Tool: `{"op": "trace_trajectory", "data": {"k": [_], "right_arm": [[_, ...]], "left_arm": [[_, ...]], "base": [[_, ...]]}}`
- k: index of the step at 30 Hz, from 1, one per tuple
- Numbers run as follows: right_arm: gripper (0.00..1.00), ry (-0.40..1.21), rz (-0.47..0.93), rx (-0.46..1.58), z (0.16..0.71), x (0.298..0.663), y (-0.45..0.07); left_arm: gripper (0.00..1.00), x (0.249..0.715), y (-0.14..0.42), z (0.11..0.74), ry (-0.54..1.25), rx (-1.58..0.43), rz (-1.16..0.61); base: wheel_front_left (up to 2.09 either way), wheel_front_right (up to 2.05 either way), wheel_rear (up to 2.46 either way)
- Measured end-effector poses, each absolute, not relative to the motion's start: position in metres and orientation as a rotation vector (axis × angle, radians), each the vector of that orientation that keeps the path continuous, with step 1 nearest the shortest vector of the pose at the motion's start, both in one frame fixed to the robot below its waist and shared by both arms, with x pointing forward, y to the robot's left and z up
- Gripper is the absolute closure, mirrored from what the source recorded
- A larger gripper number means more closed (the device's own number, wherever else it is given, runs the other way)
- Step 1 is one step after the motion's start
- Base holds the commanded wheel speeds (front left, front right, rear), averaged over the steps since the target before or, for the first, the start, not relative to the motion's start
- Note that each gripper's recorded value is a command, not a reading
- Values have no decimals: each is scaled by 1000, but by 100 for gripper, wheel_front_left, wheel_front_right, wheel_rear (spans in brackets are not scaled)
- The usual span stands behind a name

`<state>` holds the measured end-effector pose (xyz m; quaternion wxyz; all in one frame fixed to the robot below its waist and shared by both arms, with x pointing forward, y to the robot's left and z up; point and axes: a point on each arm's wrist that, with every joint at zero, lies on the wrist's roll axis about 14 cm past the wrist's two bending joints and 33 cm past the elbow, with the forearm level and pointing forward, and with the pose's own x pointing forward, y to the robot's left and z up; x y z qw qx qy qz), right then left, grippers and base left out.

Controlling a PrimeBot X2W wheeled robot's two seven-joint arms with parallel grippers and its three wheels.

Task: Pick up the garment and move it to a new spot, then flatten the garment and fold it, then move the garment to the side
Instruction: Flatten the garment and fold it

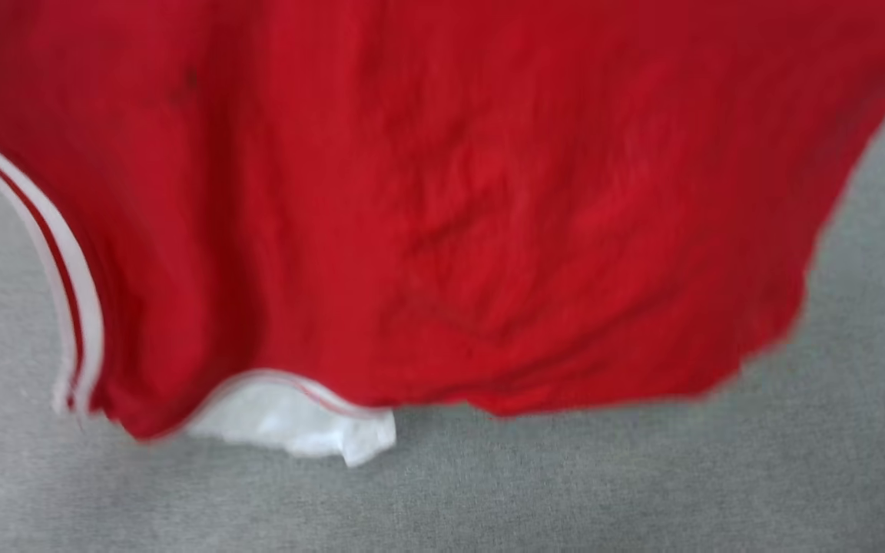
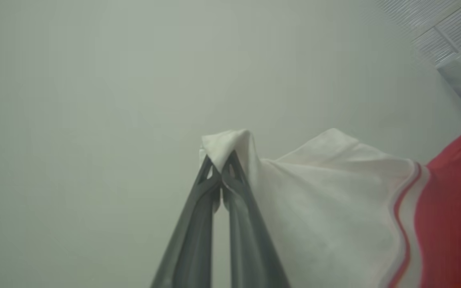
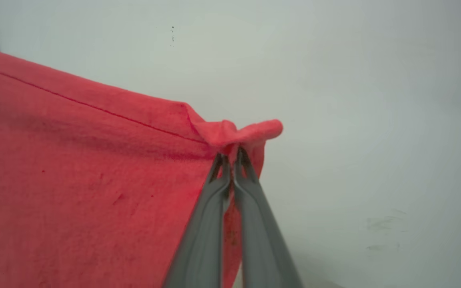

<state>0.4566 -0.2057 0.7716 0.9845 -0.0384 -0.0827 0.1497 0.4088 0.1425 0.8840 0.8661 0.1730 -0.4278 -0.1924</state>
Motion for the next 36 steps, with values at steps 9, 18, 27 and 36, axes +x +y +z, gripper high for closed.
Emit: {"op": "trace_trajectory", "data": {"k": [9, 18, 27, 36], "right_arm": [[100, -237, 270, -86, 766, 558, -199], [100, -192, 233, -62, 715, 650, -196], [100, -99, 240, -112, 622, 700, -182], [100, 78, 299, -114, 522, 673, -165]], "left_arm": [[100, 532, 147, 876, -857, 406, -373], [100, 638, 146, 839, -787, 362, -333], [100, 704, 152, 752, -635, 314, -336], [100, 691, 151, 637, -380, 268, -388]], "base": [[0, 0, 0], [0, 0, 0], [0, 0, 0], [0, 0, 0]]}}
